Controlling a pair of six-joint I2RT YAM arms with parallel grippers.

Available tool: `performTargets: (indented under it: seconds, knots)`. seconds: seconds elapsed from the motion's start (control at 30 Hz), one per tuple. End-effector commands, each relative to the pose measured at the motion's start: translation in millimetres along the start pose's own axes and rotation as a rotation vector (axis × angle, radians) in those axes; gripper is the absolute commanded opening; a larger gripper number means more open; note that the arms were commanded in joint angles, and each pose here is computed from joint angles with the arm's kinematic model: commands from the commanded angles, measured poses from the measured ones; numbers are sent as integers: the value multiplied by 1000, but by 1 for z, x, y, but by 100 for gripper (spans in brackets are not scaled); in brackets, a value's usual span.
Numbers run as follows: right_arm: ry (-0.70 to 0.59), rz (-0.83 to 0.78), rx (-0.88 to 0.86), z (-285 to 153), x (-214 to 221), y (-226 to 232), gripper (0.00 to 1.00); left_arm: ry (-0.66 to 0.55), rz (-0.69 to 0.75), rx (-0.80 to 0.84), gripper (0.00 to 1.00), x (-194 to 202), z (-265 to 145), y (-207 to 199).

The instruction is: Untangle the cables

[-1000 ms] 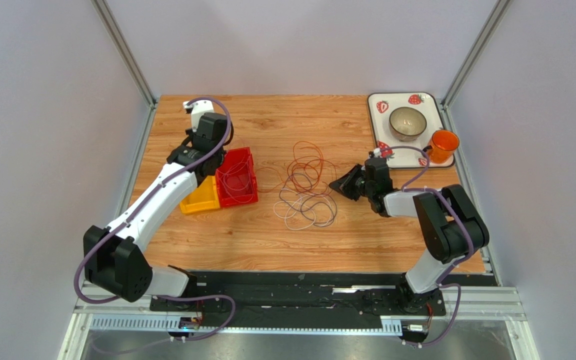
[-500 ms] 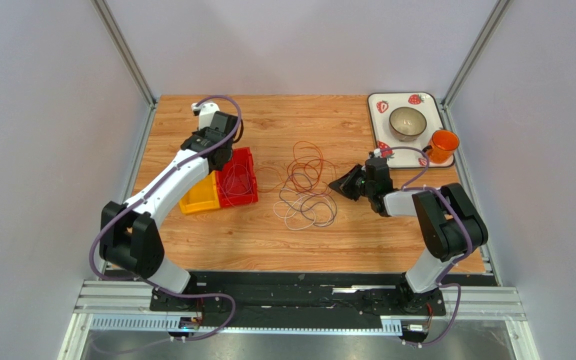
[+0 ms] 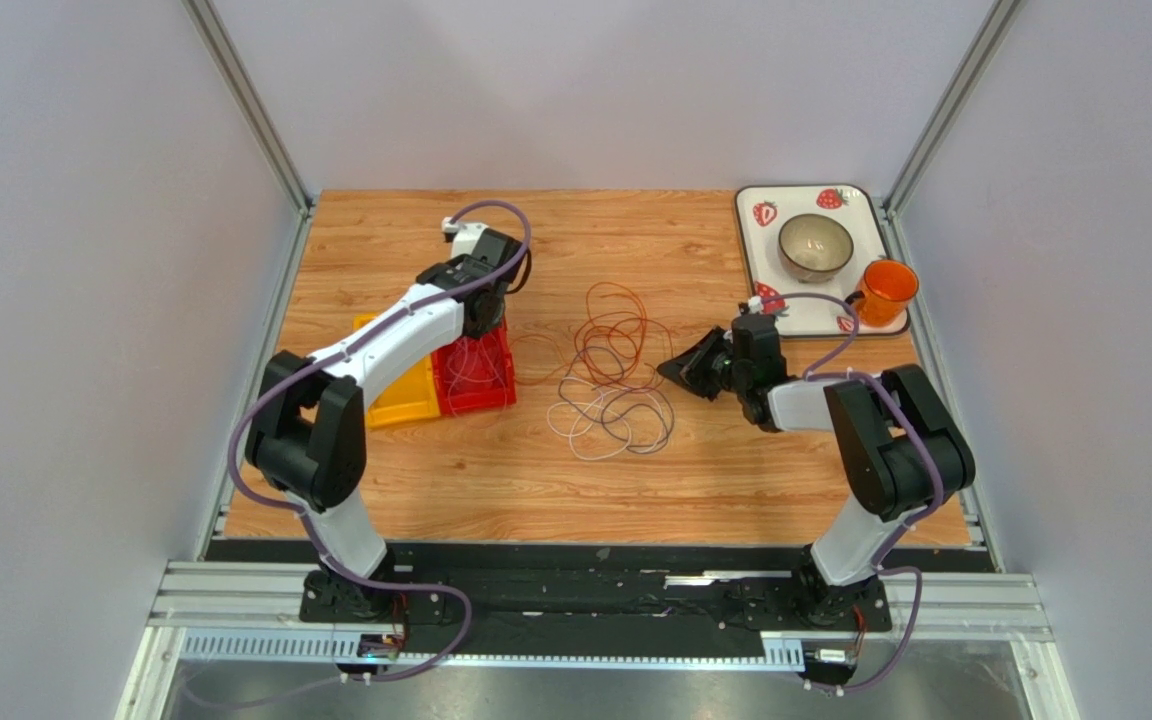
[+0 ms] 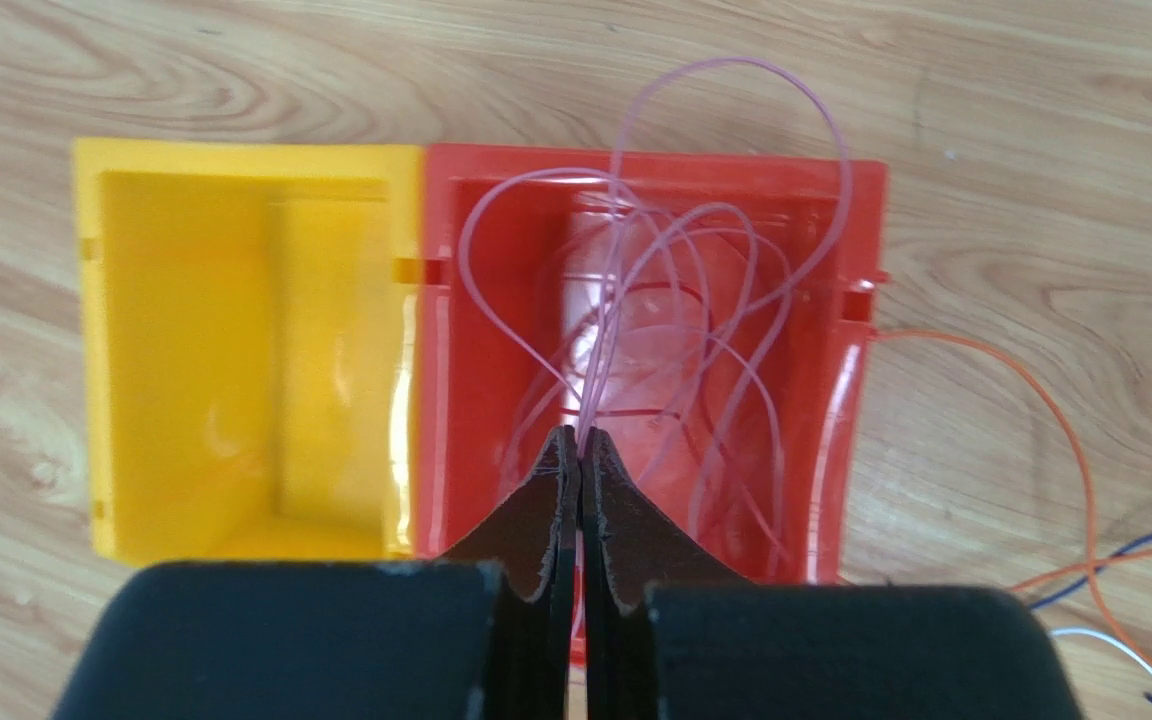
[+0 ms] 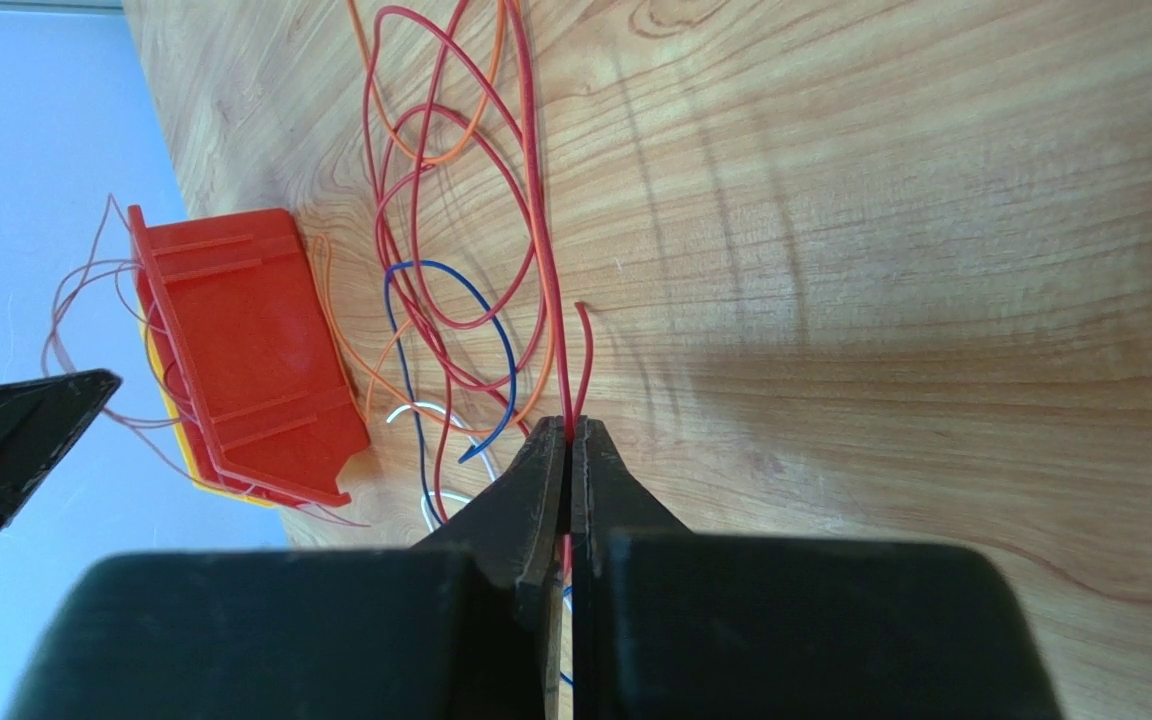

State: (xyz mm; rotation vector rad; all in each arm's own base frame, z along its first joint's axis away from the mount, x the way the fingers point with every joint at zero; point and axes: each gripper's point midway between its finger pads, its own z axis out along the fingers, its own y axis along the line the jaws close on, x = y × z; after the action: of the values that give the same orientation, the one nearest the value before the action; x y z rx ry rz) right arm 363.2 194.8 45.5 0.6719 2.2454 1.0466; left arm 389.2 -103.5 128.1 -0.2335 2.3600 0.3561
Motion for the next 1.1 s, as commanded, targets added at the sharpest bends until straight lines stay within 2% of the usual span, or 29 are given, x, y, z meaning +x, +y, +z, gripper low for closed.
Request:
performTargets:
  seconds: [0.0,0.3,0.6,0.63,0.77,0.87,1.07]
  knots:
    - [-23,-2,-62,4,-13,18,0,23,15,64,0,-5,3,-23]
    - [-20,4,-67,4,-13,18,0,91,77,40,0,13,22,-30]
    - [-15,9,-69,5,-14,17,0,87,78,31,1,13,22,-27]
    - [-13,9,-68,5,-13,17,0,70,69,36,4,8,17,-26]
    - [-13,12,-68,5,-13,17,0,21,59,72,57,-9,1,-22]
    - [-13,14,-66,5,-13,16,0,-6,54,80,72,-22,-12,-17]
    - [-11,13,-69,5,-13,16,0,-70,22,114,74,-45,-47,-1]
